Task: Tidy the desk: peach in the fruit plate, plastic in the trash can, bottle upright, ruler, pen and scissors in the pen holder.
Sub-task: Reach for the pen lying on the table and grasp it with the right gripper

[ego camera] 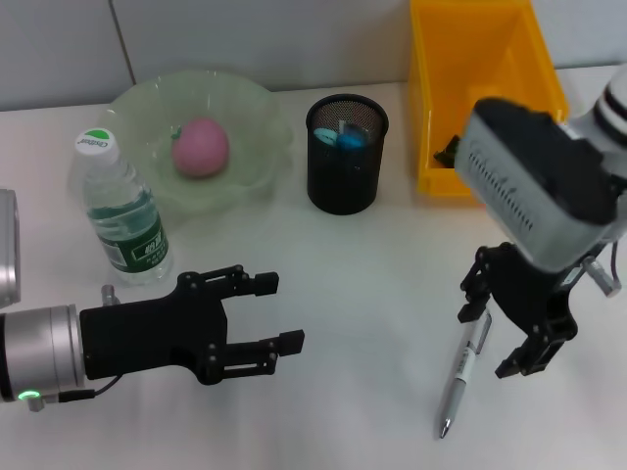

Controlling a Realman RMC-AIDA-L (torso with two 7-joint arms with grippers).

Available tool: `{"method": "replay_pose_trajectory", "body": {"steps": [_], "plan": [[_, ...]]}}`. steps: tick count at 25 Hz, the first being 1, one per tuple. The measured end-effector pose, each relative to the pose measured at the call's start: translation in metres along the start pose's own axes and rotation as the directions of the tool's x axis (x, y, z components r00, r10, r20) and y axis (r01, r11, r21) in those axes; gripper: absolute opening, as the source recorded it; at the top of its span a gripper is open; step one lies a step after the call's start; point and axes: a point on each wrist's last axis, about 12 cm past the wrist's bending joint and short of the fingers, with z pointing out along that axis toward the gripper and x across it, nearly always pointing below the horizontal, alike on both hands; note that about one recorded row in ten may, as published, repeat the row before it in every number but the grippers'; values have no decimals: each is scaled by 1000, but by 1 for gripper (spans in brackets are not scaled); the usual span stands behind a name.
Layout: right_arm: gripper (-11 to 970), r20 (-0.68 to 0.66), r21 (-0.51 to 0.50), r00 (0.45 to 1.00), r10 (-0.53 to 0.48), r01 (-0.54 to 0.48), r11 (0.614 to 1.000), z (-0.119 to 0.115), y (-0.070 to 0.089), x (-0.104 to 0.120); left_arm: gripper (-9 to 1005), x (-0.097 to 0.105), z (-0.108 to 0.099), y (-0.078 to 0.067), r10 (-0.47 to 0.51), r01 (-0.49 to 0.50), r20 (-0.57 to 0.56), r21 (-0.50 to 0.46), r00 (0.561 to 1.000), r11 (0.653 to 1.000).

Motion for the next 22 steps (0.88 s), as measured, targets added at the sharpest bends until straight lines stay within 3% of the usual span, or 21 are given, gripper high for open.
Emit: {"method": "replay_pose_trajectory", "body": {"steps": [3,7,11,22], "plan": [[661,-51,-18,993,-107,107,994,6,0,-13,771,1,-1,0,-17,17,7,-9,1000,1000],[660,-82,-30,980,-179,177,984,9,0,-22,771,1,-2,1,-32,32,11,-18,999,999],[660,-124,-48,948,-293,289,956,16,3,-34,771,2,-2,1,-42,43,11,-29,999,999],[661,-152,-95,879,-452,443,892,35,6,-51,771,0,-6,5,-59,61,33,-62,998,996]]}}
